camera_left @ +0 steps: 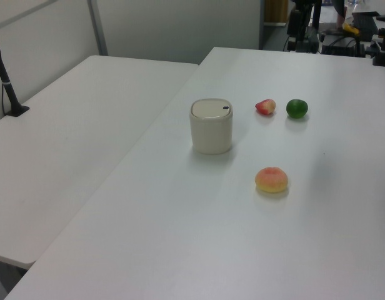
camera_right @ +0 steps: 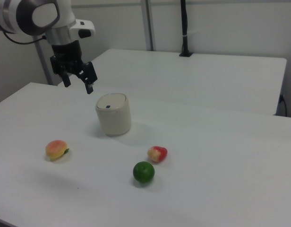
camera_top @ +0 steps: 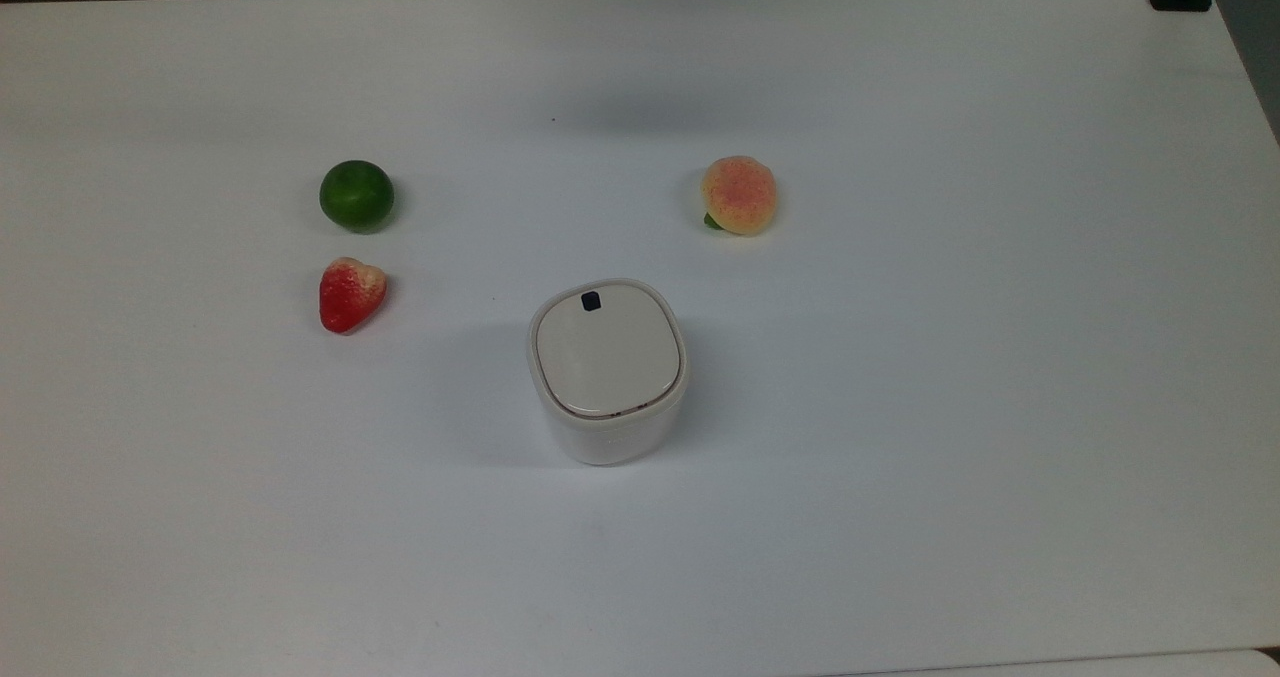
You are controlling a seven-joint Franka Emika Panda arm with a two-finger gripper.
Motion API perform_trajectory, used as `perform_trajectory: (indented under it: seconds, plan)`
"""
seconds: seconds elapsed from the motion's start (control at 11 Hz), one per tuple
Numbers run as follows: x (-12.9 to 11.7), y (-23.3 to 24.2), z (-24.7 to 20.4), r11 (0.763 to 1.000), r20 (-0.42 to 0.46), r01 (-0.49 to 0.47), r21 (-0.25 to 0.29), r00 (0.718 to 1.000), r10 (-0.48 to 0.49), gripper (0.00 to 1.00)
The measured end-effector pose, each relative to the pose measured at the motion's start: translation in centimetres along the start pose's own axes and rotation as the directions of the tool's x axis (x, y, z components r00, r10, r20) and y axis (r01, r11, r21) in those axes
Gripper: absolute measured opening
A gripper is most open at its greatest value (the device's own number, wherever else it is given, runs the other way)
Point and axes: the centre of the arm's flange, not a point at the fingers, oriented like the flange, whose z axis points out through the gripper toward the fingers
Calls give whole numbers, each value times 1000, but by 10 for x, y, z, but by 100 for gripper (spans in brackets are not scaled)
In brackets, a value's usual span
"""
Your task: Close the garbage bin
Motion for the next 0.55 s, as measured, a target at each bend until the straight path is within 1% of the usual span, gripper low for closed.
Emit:
perform_trajectory:
  seconds: [0.18, 0.55]
  plan:
    - [5, 0, -1, 1000, -32, 5, -1, 999, -5, 100]
    - [8, 0, 3, 1000, -35, 20, -2, 999, -20, 100]
